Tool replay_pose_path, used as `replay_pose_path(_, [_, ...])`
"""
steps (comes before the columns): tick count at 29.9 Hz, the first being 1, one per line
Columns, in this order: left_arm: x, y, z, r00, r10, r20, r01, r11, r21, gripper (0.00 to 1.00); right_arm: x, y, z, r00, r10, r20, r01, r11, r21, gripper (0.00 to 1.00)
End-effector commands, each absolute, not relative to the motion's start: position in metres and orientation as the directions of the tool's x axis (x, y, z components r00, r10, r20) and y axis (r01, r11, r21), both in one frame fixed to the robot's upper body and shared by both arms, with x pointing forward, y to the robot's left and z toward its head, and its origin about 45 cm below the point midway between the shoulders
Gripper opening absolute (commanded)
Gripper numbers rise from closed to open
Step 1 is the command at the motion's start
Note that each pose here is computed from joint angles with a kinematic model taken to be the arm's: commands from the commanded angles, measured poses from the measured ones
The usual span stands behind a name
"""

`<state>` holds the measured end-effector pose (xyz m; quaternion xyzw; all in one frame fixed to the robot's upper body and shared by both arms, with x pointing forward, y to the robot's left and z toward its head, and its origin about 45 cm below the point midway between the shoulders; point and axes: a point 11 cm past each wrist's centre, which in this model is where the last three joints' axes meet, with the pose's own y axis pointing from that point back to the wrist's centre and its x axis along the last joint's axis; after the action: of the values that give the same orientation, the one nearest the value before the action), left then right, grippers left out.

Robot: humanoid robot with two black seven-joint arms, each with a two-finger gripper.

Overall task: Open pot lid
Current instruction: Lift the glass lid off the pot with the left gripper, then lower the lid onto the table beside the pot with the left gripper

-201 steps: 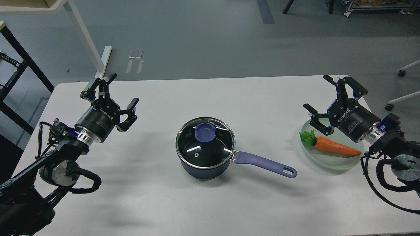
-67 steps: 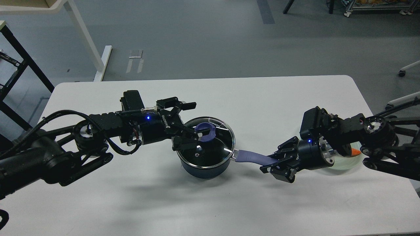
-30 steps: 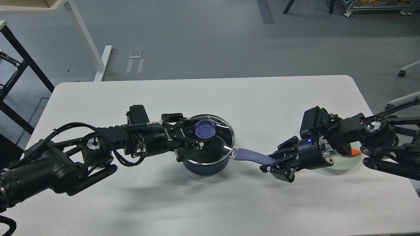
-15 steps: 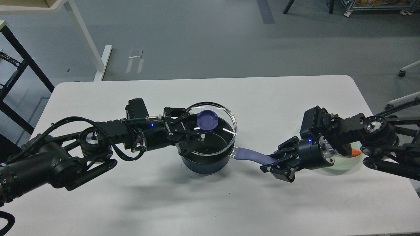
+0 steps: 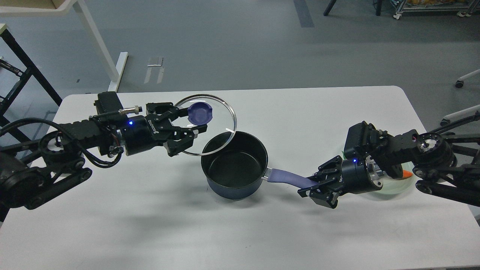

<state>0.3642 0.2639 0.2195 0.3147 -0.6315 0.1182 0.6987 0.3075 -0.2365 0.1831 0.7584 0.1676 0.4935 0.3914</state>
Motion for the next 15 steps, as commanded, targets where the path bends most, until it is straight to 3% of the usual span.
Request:
replay_pose_path(1, [0.355, 0.303, 0.214, 0.181, -0.248, 0.952, -0.617, 0.725, 0.307, 0.45, 0.307, -0.236, 0.183, 0.457, 0.641, 0.616, -0.13, -0.637, 0.76, 0.37])
replay_pose_path(9, [0.309, 0.353, 0.168, 0.263, -0.268, 0.927, -0.654, 0.657, 0.376, 0.45, 0.308, -0.236, 0.183, 0.457, 0.64, 0.617, -0.132, -0.638, 0.759, 0.37])
replay_pose_path(15, [0.295, 0.379, 0.145, 0.292, -0.284, 0.913, -0.685, 0.604, 0.407, 0.45, 0.308, -0.236, 0.183, 0.457, 0.64, 0.617, -0.132, -0.638, 0.759, 0.37])
